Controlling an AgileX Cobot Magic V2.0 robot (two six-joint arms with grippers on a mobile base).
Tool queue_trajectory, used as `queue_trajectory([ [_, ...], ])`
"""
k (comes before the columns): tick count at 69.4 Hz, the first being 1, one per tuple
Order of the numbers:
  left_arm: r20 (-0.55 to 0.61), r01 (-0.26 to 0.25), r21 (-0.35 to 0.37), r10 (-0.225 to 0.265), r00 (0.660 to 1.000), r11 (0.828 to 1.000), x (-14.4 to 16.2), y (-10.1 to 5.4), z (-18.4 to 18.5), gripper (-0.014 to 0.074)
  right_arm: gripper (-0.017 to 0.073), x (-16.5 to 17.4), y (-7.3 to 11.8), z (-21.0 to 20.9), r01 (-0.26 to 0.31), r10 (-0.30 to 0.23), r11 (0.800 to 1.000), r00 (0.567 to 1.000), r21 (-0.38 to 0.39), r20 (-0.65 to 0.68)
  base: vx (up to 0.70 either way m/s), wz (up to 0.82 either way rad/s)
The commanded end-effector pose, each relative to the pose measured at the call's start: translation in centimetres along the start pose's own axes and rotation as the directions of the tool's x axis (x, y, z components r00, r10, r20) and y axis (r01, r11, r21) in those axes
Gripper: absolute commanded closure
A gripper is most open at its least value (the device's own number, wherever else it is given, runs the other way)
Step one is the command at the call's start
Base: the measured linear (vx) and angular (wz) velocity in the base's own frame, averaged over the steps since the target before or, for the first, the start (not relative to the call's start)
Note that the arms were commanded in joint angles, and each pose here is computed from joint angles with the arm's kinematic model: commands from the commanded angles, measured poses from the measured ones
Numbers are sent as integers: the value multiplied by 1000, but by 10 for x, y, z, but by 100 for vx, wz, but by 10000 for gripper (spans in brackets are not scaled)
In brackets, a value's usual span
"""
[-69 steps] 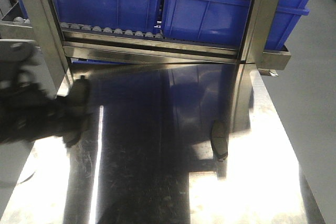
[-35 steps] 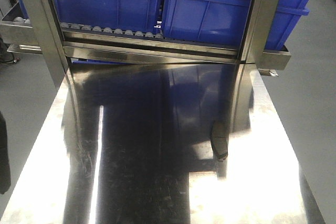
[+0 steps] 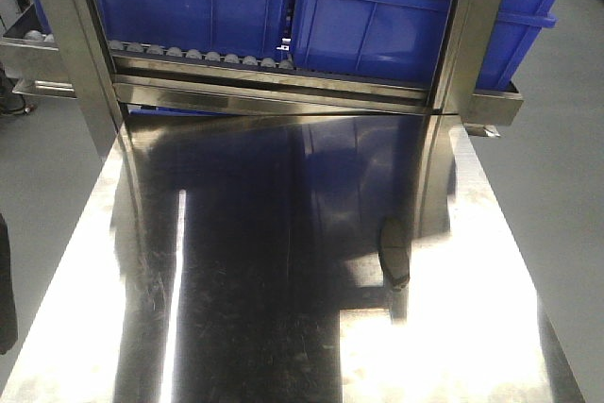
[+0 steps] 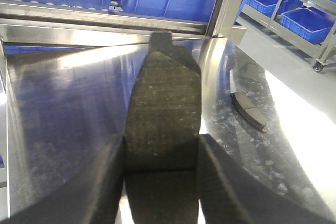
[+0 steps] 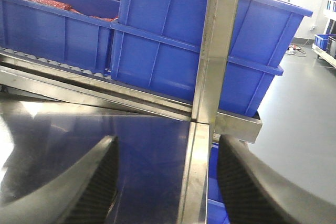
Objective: Move and align brake pads A on conveyor
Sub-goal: 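Raise the left gripper holding the brake pad clear of the table, then lower the right gripper onto the other brake pad and grasp it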
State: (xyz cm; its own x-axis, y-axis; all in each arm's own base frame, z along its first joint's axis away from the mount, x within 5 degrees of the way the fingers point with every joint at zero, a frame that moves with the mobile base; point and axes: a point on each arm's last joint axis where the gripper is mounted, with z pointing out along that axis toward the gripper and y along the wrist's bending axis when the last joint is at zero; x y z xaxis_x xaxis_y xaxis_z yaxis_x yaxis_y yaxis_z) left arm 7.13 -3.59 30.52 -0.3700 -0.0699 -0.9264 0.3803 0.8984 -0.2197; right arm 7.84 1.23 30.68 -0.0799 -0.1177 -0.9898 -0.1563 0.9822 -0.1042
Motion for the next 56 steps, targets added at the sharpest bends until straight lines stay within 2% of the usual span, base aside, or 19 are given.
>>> queue_trajectory([
  [1,111,-11,45,6,994,999,-17,-6,-4,600,144,-15,-3,-1,13,-15,1000,996,26,90,0,0],
  [36,111,-11,45,6,994,999,-17,-6,-4,600,144,-14,-3,0,-3,2,1000,997,19,76,0,0],
  [46,111,-11,45,6,994,999,-17,-6,-4,600,144,-22,-3,11,-7,7,1000,1000,-3,-9,0,0],
  [52,111,-11,45,6,994,999,-17,-6,-4,600,144,-33,-4,26,-56,54,998,994,-20,-92,0,0],
  [56,111,-11,45,6,994,999,-17,-6,-4,600,144,-39,-4,39,-118,113,993,979,-23,-168,0,0],
])
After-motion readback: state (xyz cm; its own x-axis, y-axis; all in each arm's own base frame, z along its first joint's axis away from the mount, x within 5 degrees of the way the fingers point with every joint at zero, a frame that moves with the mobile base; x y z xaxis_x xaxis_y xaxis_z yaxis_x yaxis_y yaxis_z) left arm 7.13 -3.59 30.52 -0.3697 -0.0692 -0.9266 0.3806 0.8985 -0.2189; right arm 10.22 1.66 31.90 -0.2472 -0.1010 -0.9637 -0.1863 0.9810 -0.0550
